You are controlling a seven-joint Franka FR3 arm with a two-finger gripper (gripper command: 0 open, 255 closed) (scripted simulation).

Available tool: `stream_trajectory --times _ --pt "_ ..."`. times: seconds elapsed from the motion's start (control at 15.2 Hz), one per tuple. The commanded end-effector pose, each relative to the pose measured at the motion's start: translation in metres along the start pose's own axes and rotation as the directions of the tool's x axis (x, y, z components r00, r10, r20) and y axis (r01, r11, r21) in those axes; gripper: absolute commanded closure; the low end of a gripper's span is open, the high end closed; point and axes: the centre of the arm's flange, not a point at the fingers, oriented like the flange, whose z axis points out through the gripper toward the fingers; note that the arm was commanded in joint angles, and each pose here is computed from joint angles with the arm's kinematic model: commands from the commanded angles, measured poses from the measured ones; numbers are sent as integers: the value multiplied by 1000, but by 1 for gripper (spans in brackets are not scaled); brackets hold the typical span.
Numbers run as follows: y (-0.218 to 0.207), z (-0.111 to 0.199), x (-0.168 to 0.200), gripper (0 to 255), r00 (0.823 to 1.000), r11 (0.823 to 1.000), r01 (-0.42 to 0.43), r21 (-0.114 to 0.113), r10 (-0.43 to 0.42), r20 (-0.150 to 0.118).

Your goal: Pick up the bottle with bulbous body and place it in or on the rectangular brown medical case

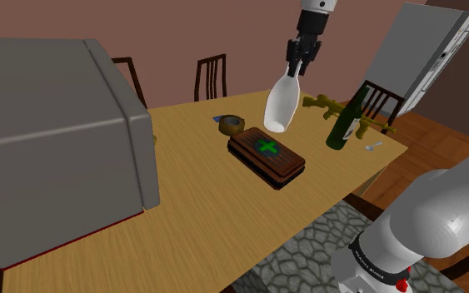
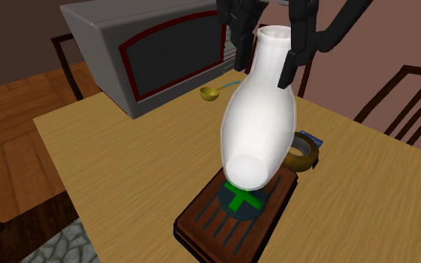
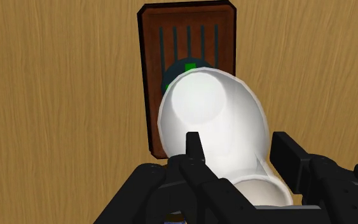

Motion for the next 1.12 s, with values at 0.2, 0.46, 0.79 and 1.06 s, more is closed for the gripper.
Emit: stream_trajectory --times 0.2,0.46,0.79,1.06 --pt "1 27 1 255 1000 1000 0 0 0 -1" --pt "1 48 1 255 1000 1000 0 0 0 -1" --pt "2 74 2 255 1000 1000 0 0 0 -1" --pt "2 80 3 255 1000 1000 0 0 0 -1"
